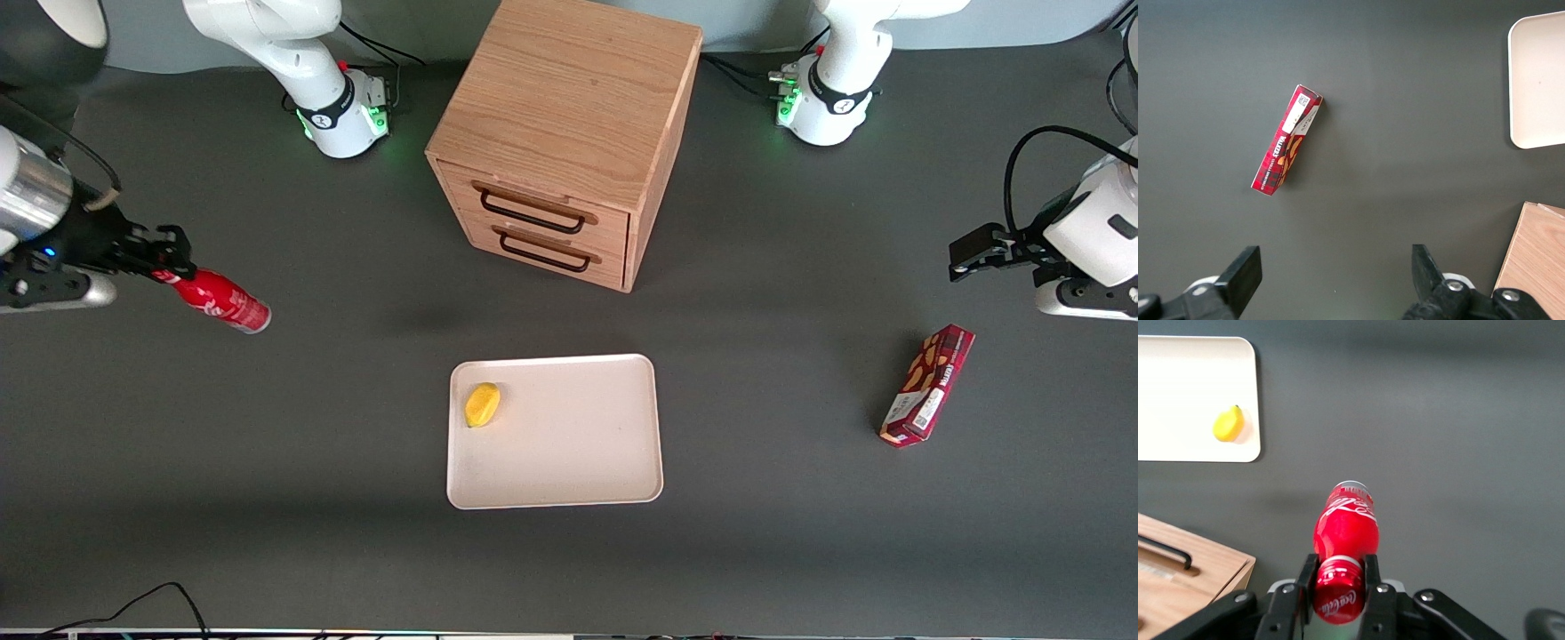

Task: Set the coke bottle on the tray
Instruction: 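Carry the bottle with the right gripper over the cream tray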

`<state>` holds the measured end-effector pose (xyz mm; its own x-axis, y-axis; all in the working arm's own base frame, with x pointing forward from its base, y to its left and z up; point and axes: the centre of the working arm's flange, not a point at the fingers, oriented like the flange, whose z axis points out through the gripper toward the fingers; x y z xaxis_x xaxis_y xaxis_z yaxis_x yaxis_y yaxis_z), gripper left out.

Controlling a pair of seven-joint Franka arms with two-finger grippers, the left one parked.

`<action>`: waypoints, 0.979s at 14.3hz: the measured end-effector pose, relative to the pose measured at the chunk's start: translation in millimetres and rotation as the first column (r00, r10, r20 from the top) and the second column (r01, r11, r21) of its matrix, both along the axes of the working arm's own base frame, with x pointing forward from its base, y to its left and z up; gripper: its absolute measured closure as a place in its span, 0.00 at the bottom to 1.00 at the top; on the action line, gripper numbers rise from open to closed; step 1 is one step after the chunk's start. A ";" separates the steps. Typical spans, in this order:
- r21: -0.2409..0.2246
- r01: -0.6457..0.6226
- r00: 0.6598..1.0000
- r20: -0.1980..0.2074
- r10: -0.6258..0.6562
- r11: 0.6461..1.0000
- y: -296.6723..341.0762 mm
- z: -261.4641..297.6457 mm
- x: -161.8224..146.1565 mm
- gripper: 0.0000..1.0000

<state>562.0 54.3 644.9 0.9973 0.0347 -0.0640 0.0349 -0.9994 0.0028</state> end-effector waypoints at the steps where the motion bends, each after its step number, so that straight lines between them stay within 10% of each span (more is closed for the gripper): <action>1: 0.000 0.001 1.000 0.000 -0.001 1.000 -0.4 16.9 -4.7 0.69; 14: 0.023 0.087 0.996 0.024 -0.088 0.996 217.1 -69.4 28.6 0.69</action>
